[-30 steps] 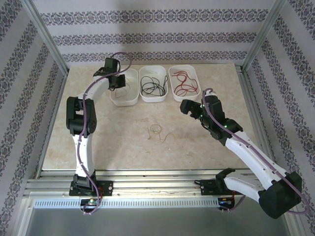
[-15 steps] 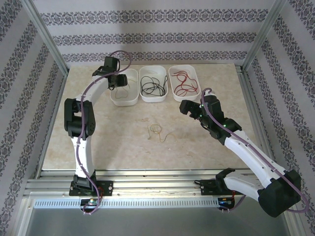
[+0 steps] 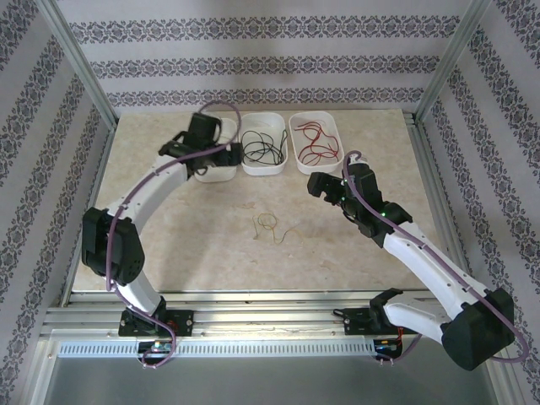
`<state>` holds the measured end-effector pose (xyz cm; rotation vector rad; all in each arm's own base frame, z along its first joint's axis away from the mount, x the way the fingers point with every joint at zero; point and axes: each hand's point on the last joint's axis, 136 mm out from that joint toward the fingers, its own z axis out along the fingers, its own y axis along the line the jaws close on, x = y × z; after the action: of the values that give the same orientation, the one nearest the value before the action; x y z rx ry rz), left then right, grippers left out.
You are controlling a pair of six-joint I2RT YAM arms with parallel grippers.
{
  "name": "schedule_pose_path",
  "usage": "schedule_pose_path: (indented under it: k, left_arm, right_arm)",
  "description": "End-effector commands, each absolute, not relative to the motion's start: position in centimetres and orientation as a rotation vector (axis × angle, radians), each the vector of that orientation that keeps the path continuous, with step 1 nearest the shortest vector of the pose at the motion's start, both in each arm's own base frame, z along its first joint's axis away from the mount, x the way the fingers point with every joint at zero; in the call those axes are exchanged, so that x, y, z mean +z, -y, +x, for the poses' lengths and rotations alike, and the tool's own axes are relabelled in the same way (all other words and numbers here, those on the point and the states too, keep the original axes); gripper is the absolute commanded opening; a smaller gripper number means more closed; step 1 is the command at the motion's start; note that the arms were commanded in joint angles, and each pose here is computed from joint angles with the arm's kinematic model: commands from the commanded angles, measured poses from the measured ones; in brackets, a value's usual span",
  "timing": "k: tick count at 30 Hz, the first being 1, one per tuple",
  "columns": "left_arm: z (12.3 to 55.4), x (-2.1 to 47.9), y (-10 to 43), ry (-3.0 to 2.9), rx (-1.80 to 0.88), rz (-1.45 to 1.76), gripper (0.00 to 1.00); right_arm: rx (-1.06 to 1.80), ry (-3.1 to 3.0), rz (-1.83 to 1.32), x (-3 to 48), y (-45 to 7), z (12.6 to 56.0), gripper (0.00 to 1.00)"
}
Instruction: Untangle the cables
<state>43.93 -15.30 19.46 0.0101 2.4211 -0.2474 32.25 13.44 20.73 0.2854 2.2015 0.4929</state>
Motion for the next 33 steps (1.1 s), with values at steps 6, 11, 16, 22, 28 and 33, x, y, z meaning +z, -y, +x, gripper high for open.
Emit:
schedule_pose_path:
  k: [6, 11, 16, 22, 28, 33]
  left_arm:
    - [37.7, 13.9, 20.9, -2.622, -0.293, 0.122, 1.00]
    - [34.6, 10.6, 24.1, -2.716, -0.376, 0.169, 0.94]
    - [32.8, 8.1, 24.0, -2.778, -0.351, 0.184, 0.94]
    - [31.5, 6.6, 25.8, -2.810, -0.408, 0.213, 0.96]
    - [31.9, 5.0, 25.6, -2.824, -0.316, 0.218, 0.97]
    - [32.0, 4.5, 26.5, -2.825, -0.333, 0.237, 0.94]
  right_arm:
    - [0.401, -2.225, 0.328, 19.7, -11.9, 32.3, 0.98]
    - [0.387, -2.235, 0.340, 19.2, -11.6, 32.1, 0.98]
    - [0.378, -2.242, 0.345, 18.7, -11.4, 32.0, 0.98]
    - [0.379, -2.243, 0.357, 18.4, -11.1, 31.8, 0.98]
    - [0.386, -2.247, 0.357, 18.3, -11.2, 31.7, 0.98]
    - [0.385, -2.245, 0.358, 18.2, -11.1, 31.8, 0.98]
